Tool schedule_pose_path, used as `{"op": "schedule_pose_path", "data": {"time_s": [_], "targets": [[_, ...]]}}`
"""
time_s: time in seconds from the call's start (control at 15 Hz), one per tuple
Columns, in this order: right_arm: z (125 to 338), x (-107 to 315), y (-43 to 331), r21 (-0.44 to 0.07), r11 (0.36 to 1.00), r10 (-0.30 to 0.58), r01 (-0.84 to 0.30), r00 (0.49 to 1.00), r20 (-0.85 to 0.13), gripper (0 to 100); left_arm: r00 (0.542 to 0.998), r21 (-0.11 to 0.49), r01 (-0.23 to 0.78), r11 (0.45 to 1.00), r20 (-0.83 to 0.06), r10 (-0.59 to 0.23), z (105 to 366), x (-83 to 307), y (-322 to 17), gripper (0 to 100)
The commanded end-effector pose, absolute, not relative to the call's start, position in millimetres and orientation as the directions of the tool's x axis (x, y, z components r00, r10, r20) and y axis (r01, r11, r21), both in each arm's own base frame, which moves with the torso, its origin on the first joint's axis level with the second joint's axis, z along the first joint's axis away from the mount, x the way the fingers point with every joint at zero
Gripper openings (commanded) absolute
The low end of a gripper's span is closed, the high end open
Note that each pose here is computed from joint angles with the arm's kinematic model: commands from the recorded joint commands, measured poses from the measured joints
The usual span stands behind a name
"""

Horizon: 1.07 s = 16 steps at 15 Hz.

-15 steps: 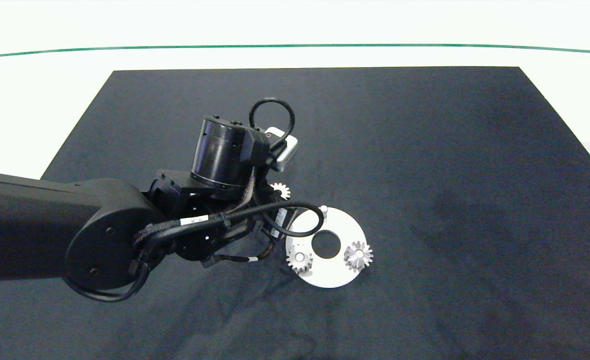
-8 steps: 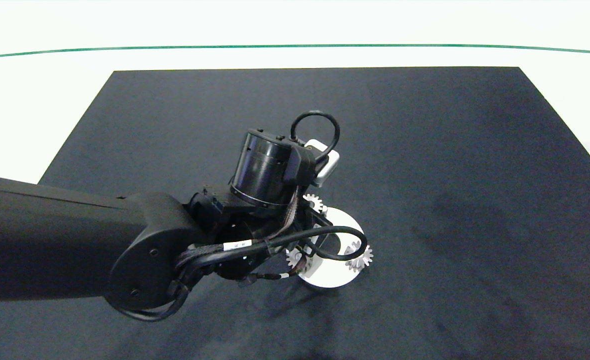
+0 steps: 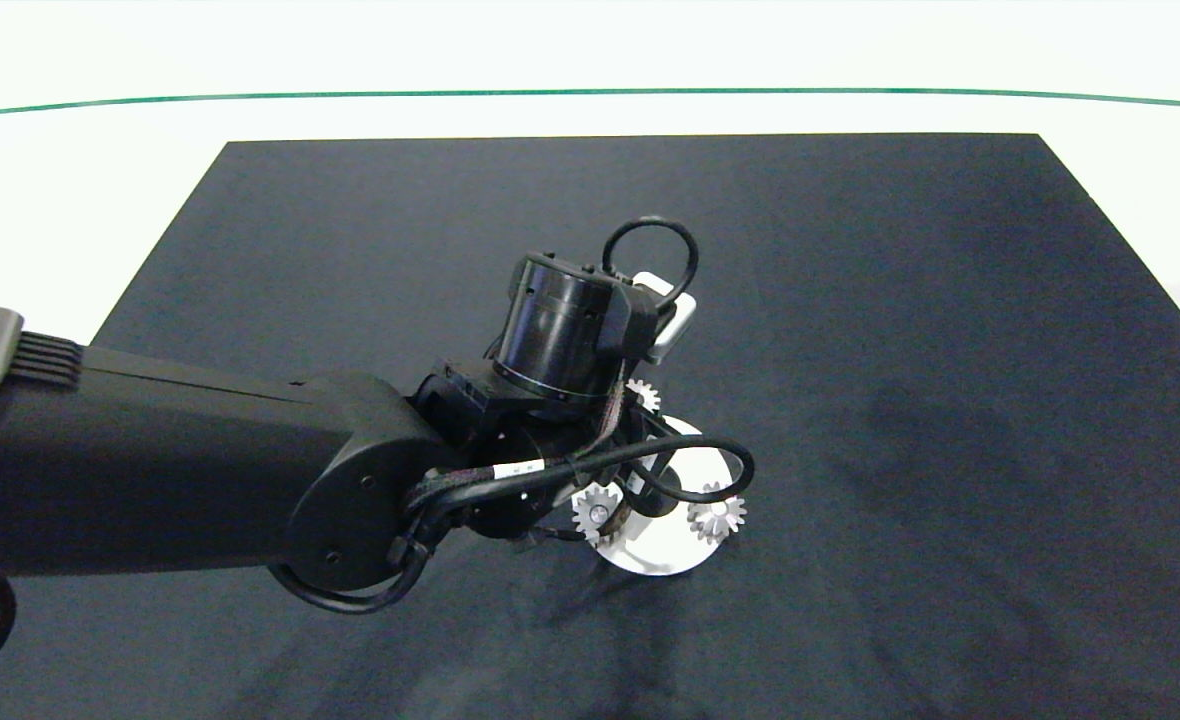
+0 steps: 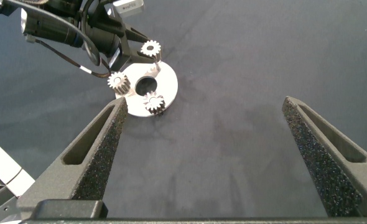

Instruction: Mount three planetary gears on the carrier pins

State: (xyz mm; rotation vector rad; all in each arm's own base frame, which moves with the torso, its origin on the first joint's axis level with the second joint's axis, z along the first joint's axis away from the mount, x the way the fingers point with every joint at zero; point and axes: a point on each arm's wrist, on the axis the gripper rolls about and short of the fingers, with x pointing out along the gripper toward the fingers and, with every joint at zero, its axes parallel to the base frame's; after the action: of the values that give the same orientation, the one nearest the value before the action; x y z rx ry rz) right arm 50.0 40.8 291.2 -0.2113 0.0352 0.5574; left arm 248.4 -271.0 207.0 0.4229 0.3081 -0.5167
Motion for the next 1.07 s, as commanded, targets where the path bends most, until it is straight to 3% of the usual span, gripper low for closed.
{"op": "schedule_pose_path", "data": {"time_s": [0.07, 1.07], "targets": [[291.0, 50.0, 40.8, -0.191, 0.828, 0.52, -0.528, 0.849, -0.091, 100, 0.827, 0.312, 0.534, 0.786, -0.387, -0.408, 205.5, 248.4, -272.3, 13], [291.0, 50.0, 40.8, -0.194, 0.827, 0.52, -0.528, 0.849, -0.091, 100, 0.821, 0.325, 0.548, 0.771, -0.384, -0.422, 203.9, 249.1, -281.9, 13]]}}
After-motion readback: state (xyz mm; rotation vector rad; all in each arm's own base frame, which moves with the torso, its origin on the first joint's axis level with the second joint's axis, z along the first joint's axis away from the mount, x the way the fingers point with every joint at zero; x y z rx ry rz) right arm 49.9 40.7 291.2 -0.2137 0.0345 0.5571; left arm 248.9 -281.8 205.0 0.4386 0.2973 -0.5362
